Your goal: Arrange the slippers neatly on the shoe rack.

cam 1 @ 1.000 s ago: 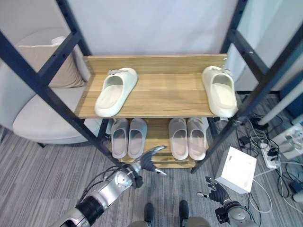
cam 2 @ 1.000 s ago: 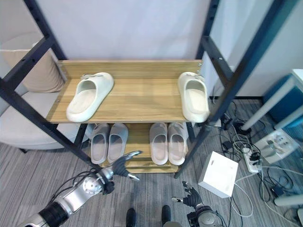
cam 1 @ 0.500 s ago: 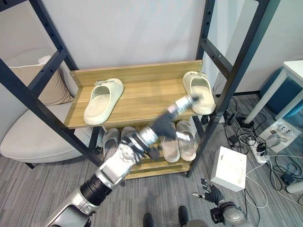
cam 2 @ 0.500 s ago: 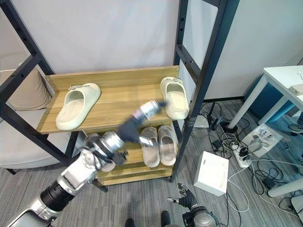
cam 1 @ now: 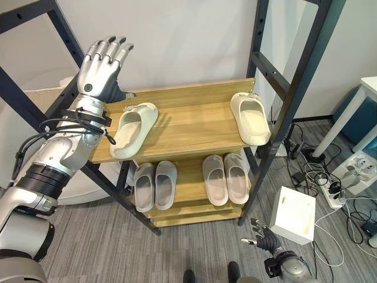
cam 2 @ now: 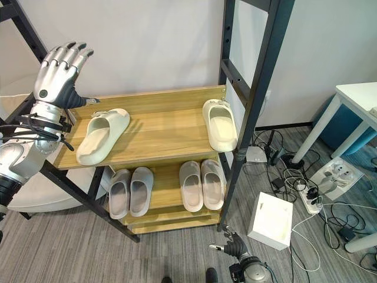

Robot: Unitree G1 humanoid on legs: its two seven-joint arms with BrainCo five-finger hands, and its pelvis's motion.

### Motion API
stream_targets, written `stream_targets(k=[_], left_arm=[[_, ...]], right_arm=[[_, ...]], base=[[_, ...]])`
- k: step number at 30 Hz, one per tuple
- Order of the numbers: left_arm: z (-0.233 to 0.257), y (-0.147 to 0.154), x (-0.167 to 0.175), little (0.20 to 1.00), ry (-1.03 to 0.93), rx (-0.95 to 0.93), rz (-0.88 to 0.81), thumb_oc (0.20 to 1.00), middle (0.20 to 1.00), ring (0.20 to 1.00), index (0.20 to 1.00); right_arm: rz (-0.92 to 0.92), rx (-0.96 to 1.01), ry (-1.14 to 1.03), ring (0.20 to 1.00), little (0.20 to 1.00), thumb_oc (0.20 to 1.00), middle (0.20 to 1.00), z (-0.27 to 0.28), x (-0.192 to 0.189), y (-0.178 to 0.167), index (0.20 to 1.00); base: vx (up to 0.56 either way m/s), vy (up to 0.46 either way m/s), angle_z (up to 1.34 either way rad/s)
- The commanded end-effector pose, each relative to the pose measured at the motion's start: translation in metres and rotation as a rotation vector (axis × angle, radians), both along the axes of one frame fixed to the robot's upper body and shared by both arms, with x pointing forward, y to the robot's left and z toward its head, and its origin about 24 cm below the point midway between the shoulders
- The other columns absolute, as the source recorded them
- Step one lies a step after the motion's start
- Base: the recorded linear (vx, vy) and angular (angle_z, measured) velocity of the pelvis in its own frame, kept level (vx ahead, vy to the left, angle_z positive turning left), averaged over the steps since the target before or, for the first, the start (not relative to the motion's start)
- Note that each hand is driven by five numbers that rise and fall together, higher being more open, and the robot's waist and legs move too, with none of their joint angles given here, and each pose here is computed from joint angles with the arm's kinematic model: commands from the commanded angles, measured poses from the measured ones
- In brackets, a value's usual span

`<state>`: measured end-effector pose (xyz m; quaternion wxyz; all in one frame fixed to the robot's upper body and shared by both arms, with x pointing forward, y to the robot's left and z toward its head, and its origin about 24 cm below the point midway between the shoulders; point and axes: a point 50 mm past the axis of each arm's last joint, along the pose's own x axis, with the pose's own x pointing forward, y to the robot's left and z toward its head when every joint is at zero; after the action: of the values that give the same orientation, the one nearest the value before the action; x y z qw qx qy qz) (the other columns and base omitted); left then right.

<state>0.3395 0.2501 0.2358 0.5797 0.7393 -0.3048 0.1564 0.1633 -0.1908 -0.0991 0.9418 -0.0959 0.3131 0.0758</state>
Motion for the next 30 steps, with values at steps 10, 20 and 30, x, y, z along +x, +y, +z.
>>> stream_targets(k=[10, 20, 30], left_arm=[[0.028, 0.042, 0.006, 1.000, -0.051, 0.199, 0.277, 1.000, 1.000, 1.000, 1.000], [0.034, 0.053, 0.017, 1.000, 0.003, 0.270, 0.378, 1.000, 1.000, 1.000, 1.000], [0.033, 0.060, 0.021, 0.200, 0.020, 0.143, 0.395, 0.200, 0.200, 0.200, 0.200]], right_arm=[[-0.010, 0.061, -0.162, 1.000, 1.000, 1.000, 1.000, 0.024, 0.019, 0.003, 1.000], [-0.040, 0.067, -0.179, 1.000, 1.000, 1.000, 1.000, 0.027, 0.018, -0.003, 1.000], [-0.062, 0.075, -0.162, 1.000, 1.000, 1.000, 1.000, 0.024, 0.012, -0.002, 1.000]], base=[[0.01, 0.010, -0.03], [0.02, 0.026, -0.14], [0.01, 0.017, -0.10]])
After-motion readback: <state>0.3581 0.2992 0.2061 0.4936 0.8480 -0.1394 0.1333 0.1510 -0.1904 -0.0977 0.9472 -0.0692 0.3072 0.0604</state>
